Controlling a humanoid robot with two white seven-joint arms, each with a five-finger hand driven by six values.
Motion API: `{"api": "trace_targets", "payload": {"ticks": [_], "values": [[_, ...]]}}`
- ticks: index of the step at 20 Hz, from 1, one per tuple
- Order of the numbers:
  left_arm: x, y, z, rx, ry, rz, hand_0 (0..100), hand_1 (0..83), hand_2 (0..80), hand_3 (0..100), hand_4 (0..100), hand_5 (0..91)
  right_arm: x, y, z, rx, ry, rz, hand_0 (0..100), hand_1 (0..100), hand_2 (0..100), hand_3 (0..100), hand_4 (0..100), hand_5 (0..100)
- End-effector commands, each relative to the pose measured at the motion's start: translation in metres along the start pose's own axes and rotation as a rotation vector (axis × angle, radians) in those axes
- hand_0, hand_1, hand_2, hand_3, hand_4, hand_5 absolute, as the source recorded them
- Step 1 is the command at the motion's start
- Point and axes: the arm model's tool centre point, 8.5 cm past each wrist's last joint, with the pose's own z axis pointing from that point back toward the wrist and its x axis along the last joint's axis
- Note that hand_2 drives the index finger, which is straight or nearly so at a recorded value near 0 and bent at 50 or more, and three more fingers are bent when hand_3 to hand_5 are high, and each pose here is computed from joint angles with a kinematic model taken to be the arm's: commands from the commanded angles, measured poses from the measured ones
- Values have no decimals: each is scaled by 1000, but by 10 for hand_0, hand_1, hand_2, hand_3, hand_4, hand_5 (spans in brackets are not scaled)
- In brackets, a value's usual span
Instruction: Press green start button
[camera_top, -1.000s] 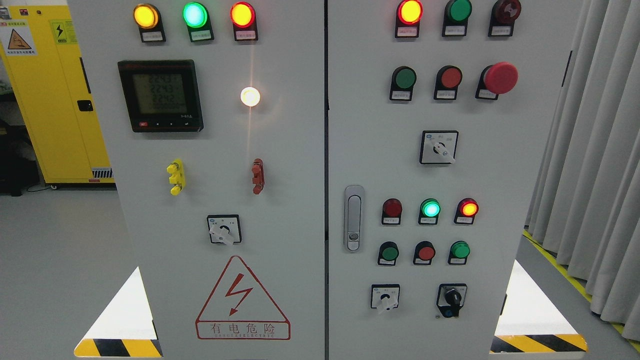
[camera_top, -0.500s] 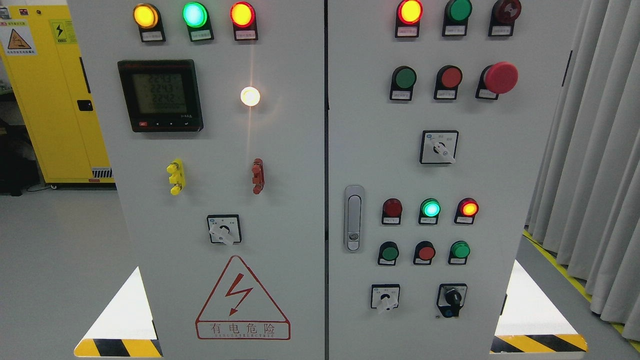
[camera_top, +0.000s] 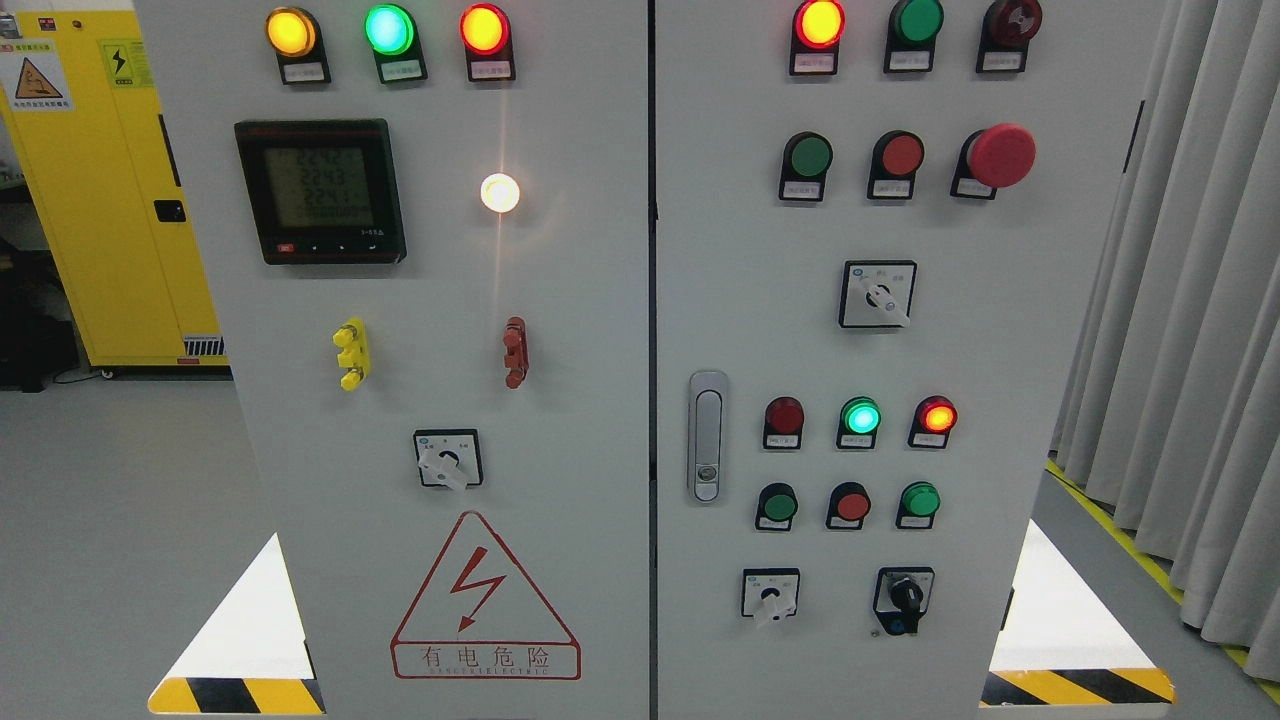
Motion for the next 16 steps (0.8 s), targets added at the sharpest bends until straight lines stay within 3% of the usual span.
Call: {"api": "trace_targets", "payload": {"ticks": [1,7,11,16], "values": [[27,-21,-2,-34,-55,-1,120,556,0,0,0,0,94,-58,-23,-98,-251,297,199,487,0,411,442,309],[27,-21,-2,-34,-55,-3,120,556,0,0,0,0,130,-99,-45,-178,-343,466,223,505,0,530,516,385],[27,-22,-2,-36,-55,-3,120,556,0,0,0,0,147,-139,-56,-246,-342,604,233,519,0,601,578,472],[27,-22,-2,-36,-55,-3,120,556,0,0,0,0,165,-158,-50,-322,-358,690,244,527,0,632,623,518]]}}
